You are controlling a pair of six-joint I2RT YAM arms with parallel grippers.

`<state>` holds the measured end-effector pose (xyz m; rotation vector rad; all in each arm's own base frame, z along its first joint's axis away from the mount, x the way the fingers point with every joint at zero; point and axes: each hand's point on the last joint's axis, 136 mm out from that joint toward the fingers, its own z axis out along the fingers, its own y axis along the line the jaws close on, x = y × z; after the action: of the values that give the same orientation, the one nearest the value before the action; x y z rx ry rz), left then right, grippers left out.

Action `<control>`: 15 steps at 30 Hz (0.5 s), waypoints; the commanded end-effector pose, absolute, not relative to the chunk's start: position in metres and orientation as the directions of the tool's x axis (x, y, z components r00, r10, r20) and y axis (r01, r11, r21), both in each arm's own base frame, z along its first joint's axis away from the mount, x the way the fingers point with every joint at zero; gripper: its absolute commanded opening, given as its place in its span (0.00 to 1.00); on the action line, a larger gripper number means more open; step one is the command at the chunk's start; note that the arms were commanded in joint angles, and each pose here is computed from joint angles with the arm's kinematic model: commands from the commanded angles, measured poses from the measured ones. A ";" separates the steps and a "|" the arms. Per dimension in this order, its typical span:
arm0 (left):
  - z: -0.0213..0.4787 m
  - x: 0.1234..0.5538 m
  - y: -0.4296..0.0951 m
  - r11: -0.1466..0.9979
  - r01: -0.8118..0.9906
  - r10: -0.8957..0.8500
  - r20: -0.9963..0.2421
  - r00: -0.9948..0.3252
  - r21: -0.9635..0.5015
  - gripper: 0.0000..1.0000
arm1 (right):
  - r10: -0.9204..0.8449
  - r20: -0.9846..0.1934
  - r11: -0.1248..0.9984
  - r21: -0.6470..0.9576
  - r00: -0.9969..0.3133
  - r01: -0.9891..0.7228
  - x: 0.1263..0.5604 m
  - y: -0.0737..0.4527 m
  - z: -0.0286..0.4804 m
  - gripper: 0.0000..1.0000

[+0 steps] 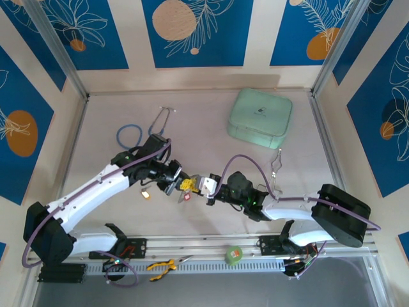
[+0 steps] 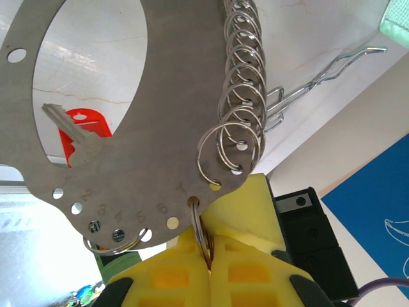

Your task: Put the keys on the keyring

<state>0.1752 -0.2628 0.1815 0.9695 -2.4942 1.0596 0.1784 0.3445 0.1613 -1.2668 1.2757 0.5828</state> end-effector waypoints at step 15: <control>0.232 0.268 -0.203 0.689 -0.184 -0.478 -0.249 -0.842 -0.701 0.60 | -0.274 -0.933 0.285 -0.313 0.236 -0.906 0.182 0.346 0.175 0.00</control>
<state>0.2437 -0.2184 0.2119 0.9200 -2.9305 1.2596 0.1803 0.3427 0.1571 -1.2649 1.3102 0.6084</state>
